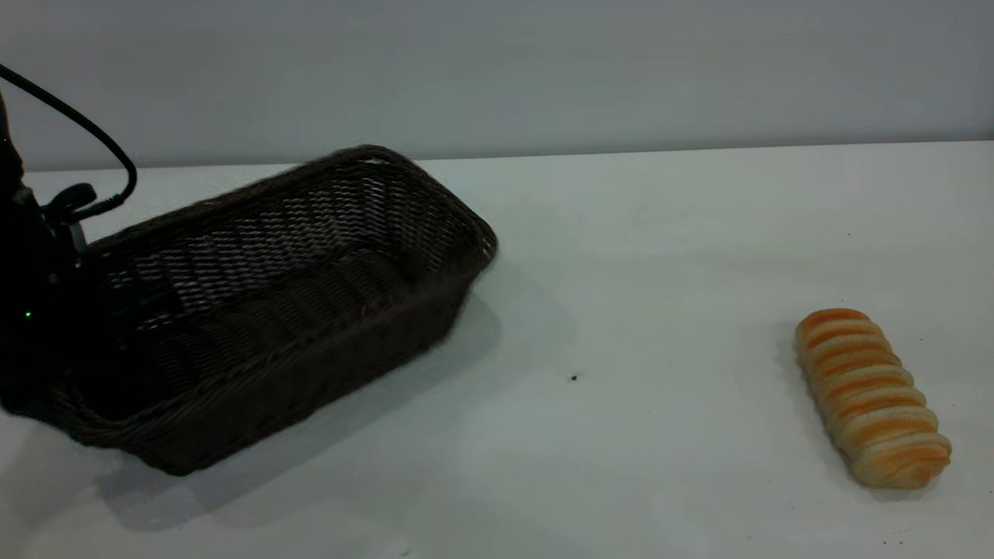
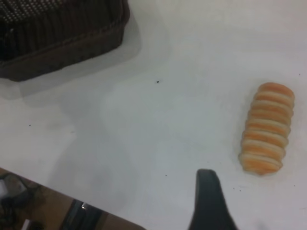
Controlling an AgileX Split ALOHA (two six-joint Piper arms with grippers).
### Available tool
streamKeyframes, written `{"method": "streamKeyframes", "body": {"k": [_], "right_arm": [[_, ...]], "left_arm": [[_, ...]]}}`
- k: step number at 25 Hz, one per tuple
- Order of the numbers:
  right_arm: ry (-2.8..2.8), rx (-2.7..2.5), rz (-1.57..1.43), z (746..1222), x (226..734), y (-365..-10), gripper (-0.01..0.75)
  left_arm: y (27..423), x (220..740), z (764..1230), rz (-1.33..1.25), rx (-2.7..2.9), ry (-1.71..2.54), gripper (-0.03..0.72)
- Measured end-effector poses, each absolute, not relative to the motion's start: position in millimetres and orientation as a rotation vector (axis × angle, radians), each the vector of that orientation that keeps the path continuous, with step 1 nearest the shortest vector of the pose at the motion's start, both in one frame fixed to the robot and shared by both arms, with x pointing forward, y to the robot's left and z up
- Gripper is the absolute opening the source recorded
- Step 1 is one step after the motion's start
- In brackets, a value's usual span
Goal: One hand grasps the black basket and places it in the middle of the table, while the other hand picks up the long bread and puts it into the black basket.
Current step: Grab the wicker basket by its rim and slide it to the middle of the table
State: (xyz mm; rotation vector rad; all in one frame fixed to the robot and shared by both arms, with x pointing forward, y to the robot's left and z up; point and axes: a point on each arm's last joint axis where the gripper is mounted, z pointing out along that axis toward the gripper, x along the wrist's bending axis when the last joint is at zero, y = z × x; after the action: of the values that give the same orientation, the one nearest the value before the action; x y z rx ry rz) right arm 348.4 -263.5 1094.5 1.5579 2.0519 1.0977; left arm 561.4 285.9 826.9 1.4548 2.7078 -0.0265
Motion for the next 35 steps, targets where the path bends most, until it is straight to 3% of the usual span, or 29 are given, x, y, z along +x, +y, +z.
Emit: {"method": "streamKeyframes", "body": {"k": [1,10,24,30,35], "right_arm": [[2.05,1.562,1.099,1094,348,-264,0.491],[2.04,1.586,1.104,1094,348,-264,0.491],[2.036,1.609,1.107,1094,348,-264,0.491],[2.028,1.625,1.111,1094,348,-264,0.491],[2.021,1.64,1.115,1094,348,-263,0.491]], "left_arm": [[286,563,827,-0.021,1.449,2.697,0.301],[285,564,835,-0.024,1.434,2.669,0.3],[264,621,908,-0.109,1.89,2.123,0.296],[249,625,885,-0.197,1.918,2.096,0.29],[245,626,861,-0.239,1.853,2.185,0.215]]}}
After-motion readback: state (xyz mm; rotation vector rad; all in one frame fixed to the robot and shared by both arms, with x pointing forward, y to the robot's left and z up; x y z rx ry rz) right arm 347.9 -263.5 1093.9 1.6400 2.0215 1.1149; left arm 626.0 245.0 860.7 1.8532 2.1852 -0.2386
